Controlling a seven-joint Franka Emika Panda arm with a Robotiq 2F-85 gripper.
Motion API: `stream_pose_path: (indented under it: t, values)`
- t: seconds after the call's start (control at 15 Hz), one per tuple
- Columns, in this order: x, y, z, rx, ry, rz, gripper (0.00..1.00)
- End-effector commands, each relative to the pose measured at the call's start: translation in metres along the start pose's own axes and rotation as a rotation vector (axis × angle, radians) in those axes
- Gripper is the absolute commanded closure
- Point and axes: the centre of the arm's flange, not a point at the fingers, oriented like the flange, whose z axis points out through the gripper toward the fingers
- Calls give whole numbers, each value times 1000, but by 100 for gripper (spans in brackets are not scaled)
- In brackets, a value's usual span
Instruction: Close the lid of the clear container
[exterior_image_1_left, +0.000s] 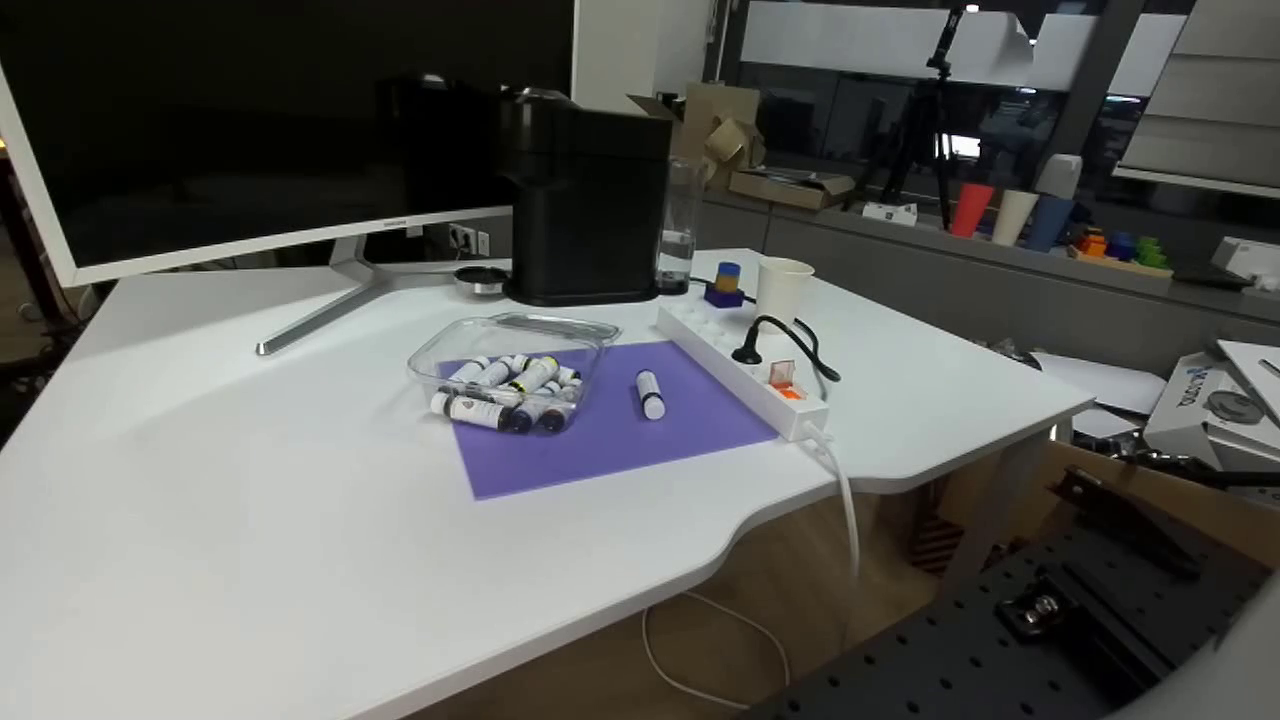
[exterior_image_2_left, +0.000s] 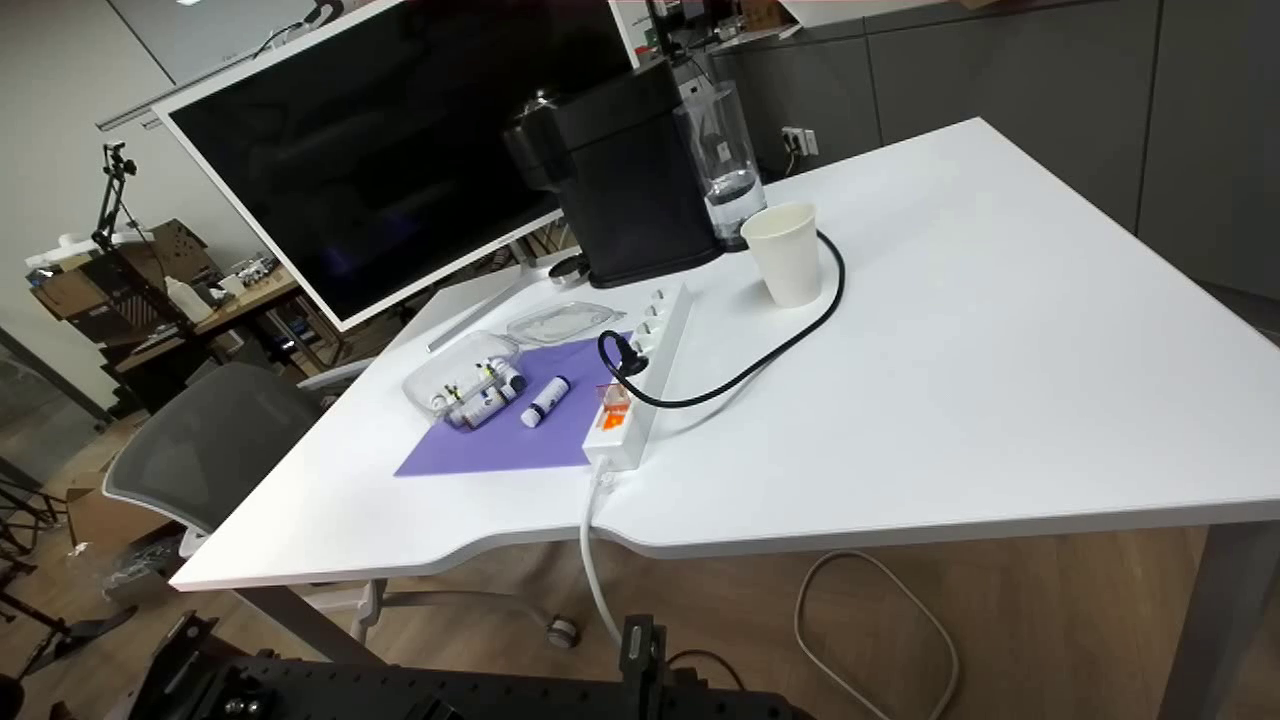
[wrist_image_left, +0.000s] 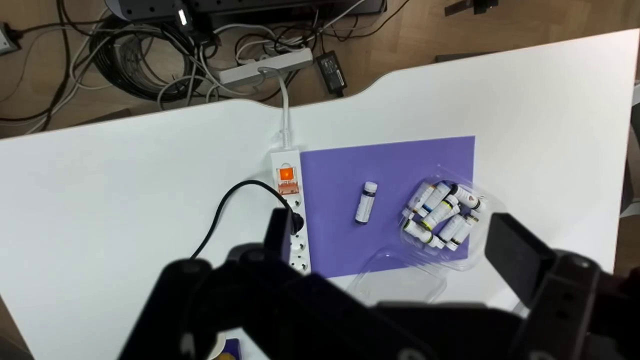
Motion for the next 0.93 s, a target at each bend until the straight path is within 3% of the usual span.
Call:
stream_pose_path:
  t: [0.0,0.27,0.47,0.67,0.87]
  values:
    - [16,-1,11,-25,51,32,0]
    - [61,-4,56,-46,125,95,0]
    - [103,-10,113,-27,137,169,0]
    - [135,-13,170,97,130,254,0]
    - [156,-9,226,238,69,359,0]
